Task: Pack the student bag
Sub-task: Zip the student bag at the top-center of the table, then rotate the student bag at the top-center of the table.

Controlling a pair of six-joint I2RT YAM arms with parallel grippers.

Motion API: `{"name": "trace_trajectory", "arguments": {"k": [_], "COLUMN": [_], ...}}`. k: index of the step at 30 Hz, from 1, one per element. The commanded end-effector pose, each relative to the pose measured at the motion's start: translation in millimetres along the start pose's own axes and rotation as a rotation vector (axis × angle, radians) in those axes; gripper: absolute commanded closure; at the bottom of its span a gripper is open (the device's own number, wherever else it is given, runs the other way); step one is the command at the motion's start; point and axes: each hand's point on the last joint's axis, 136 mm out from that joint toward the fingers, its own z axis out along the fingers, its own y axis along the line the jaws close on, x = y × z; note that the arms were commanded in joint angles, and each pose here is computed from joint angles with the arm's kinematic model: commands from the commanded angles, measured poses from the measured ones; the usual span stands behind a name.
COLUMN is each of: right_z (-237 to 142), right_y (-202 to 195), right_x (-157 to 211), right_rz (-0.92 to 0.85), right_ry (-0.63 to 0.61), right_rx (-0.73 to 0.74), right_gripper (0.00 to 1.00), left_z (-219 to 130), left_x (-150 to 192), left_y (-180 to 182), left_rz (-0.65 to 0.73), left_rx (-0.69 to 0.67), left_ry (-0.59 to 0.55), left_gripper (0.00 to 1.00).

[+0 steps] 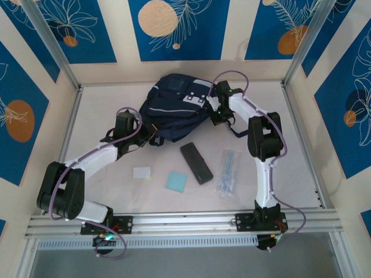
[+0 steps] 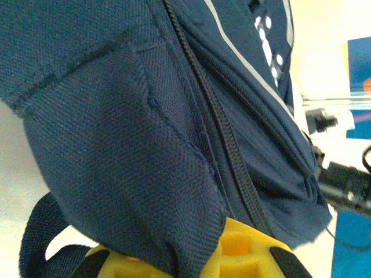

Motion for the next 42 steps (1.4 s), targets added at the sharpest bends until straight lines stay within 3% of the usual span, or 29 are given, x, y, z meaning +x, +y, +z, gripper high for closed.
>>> {"name": "trace_trajectory", "arguments": {"k": [1, 5, 10, 15, 19, 20, 22, 23, 25, 27, 32, 37, 42], "right_z": [-40, -46, -37, -43, -62, -67, -77, -80, -86, -88, -80, -54, -26], "right_y": [-92, -59, -9, 47, 80, 86, 98, 102, 112, 116, 135, 148, 138], "right_x": [-22, -34, -11, 20, 29, 26, 17, 12, -3, -18, -50, -69, -73], "right_rz": [0.193, 0.185, 0.084, 0.051, 0.079, 0.094, 0.133, 0.153, 0.19, 0.251, 0.319, 0.353, 0.408], "right_ry": [-0.092, -0.168, -0.101, -0.069, -0.086, -0.101, -0.132, -0.144, -0.177, -0.213, -0.257, -0.235, -0.233], "right_rx": [0.215, 0.111, 0.094, -0.021, -0.144, -0.172, -0.238, -0.259, -0.305, -0.323, -0.393, -0.384, -0.28], "right_gripper": [1.0, 1.0, 1.0, 0.67, 0.55, 0.54, 0.51, 0.51, 0.51, 0.51, 0.54, 0.56, 0.56], "left_z": [-25, -28, -29, -22, -19, -20, -23, -25, -32, -43, -55, -34, 3], "left_x": [-30, -38, -57, -78, -112, -121, -134, -137, -140, -140, -117, -86, -73], "left_y": [1, 8, 15, 29, 56, 62, 68, 66, 60, 54, 23, -2, -2], "left_rz": [0.061, 0.063, 0.108, 0.204, 0.216, 0.208, 0.197, 0.211, 0.251, 0.282, 0.357, 0.379, 0.361], "left_rx": [-0.039, -0.053, -0.072, -0.141, -0.225, -0.247, -0.283, -0.299, -0.334, -0.356, -0.278, -0.125, -0.051], "left_ry": [-0.113, -0.134, -0.177, -0.2, -0.256, -0.266, -0.269, -0.266, -0.263, -0.277, -0.261, -0.163, -0.064], "left_gripper": [1.0, 1.0, 1.0, 1.0, 0.99, 0.89, 0.54, 0.45, 0.34, 0.31, 0.29, 0.3, 0.47]}}
